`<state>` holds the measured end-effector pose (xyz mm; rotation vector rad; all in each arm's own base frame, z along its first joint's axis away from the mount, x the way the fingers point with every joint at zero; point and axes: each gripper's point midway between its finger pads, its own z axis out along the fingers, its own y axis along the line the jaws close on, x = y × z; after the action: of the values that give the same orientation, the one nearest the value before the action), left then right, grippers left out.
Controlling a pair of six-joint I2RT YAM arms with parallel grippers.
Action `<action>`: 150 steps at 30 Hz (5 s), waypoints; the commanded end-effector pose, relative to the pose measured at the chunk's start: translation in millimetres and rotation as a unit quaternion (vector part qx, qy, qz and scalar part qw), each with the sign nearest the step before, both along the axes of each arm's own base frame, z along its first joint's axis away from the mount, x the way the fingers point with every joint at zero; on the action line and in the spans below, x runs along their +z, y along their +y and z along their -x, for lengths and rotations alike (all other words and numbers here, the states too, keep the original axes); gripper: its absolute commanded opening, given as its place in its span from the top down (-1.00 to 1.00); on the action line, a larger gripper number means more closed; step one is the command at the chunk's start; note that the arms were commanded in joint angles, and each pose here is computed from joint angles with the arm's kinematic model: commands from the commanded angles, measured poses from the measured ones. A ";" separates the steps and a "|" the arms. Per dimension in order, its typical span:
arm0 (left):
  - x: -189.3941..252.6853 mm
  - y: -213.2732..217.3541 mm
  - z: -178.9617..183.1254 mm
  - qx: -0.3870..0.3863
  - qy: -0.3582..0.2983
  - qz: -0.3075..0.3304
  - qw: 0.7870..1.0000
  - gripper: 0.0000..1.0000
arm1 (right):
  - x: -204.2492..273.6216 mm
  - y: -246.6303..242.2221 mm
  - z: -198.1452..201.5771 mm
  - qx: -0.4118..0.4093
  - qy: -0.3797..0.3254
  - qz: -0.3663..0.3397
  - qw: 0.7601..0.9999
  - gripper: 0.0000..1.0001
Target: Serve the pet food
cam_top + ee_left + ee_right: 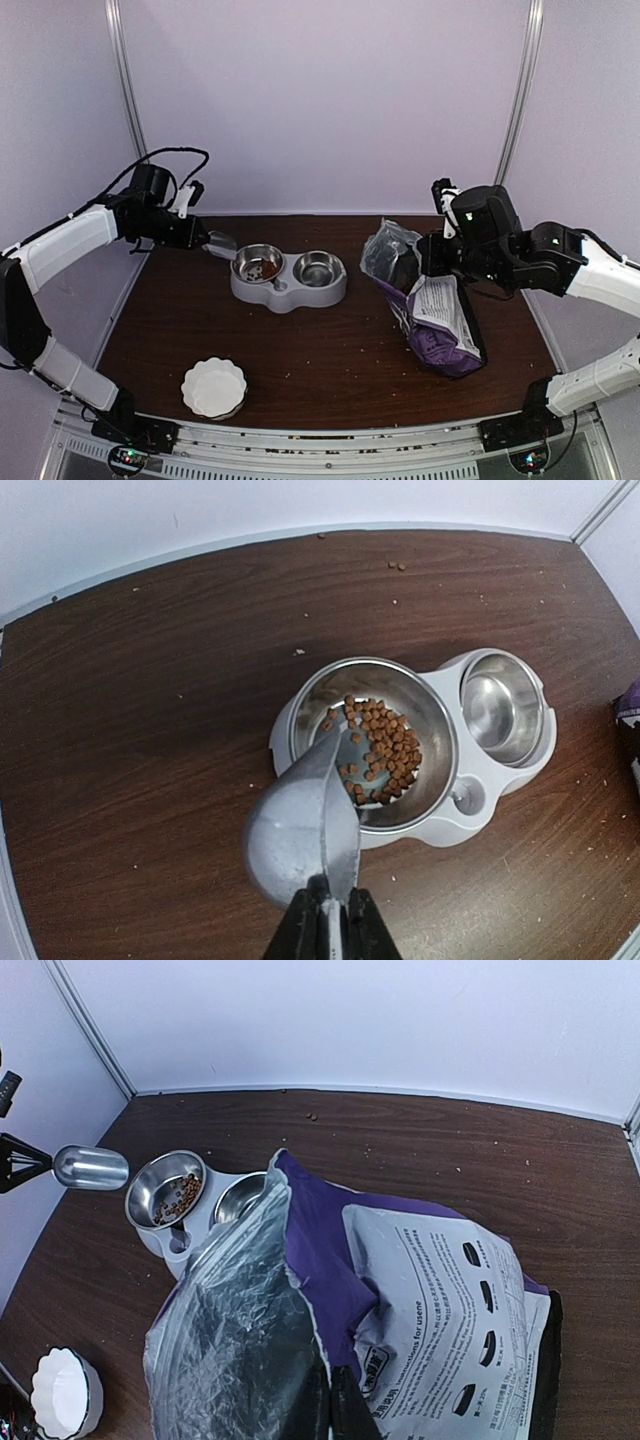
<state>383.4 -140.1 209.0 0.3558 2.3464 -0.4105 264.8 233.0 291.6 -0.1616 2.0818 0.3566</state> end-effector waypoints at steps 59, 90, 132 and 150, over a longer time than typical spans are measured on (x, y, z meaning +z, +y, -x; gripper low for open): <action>-17.9 -247.7 138.3 -0.235 0.054 0.208 0.948 1.00 | -22.2 115.6 12.8 0.115 0.020 -0.001 0.993 0.44; -103.0 -262.5 142.1 -0.202 0.116 0.179 0.956 1.00 | -217.3 -68.9 16.6 -0.049 0.252 -0.069 0.964 0.22; -51.6 -415.1 121.6 -0.332 0.027 0.341 0.879 1.00 | -228.8 -5.2 31.9 0.049 0.299 -0.139 0.943 0.87; 46.8 -367.2 149.1 -0.331 -0.028 0.400 0.854 1.00 | -225.4 -40.6 23.6 -0.020 0.264 -0.080 0.961 1.00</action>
<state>261.5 -500.0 141.0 0.6689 2.0924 -1.4186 240.7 189.3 56.8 0.1127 2.5785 0.5959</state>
